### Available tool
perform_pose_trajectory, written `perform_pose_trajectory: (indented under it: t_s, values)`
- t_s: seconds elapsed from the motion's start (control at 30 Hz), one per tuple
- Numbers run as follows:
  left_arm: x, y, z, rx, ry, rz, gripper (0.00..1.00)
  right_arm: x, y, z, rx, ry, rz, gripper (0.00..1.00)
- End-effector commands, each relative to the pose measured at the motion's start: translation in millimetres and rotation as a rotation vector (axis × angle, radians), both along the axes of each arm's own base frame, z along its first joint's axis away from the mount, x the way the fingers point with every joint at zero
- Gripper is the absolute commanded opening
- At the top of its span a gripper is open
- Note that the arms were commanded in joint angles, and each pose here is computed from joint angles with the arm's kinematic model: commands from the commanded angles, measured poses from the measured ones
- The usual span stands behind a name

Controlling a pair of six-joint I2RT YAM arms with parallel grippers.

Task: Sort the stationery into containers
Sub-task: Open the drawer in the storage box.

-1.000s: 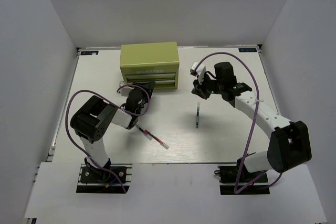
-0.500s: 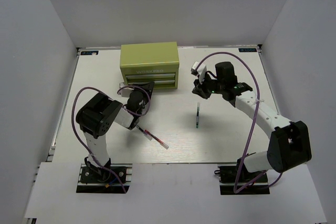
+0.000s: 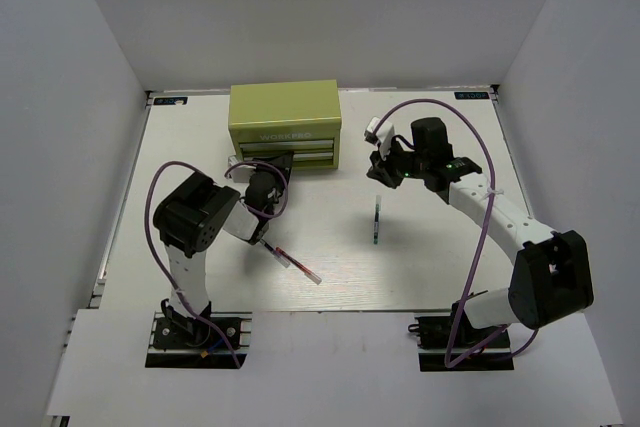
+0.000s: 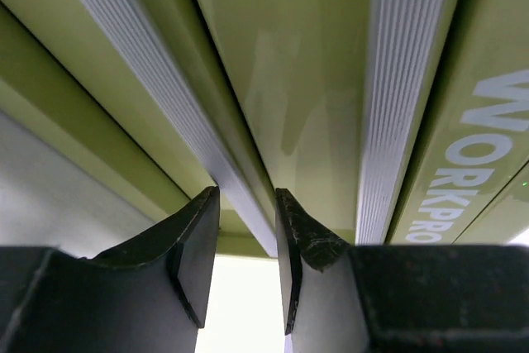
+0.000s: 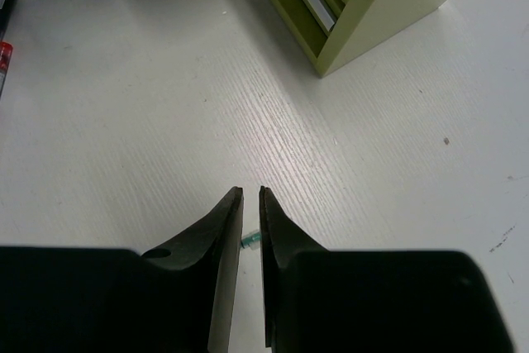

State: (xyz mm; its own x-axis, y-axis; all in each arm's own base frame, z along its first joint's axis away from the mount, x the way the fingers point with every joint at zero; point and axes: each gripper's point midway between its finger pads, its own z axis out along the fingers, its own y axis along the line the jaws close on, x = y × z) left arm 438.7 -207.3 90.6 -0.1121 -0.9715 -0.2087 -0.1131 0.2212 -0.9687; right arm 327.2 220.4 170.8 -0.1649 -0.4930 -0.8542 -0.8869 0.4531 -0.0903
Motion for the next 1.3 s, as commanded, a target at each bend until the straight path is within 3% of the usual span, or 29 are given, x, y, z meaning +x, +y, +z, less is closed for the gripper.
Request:
perform_pose_trajectory:
  t_s: [0.0, 0.77, 0.87, 1.03, 1.27]
  values:
    - [10.8, 5.1, 19.3, -0.051, -0.078, 0.043, 0.43, -4.0, -3.5, 9.5, 0.006, -0.022, 0.003, 0.2]
    - [25.0, 13.4, 16.7, -0.16, -0.17, 0.128, 0.38, -3.8, -10.9, 14.2, -0.028, -0.048, 0.006, 0.2]
    - [24.9, 13.5, 15.3, -0.171, -0.172, 0.129, 0.34, -2.2, -10.3, 14.4, -0.029, -0.048, 0.007, 0.21]
    - [18.3, 12.0, 15.2, -0.181, -0.185, 0.119, 0.1, 0.9, -9.2, 16.6, -0.025, -0.051, 0.01, 0.21]
    - [3.1, 13.3, 6.1, -0.18, -0.167, 0.1, 0.03, 1.8, -5.5, 18.2, -0.018, -0.051, 0.019, 0.23]
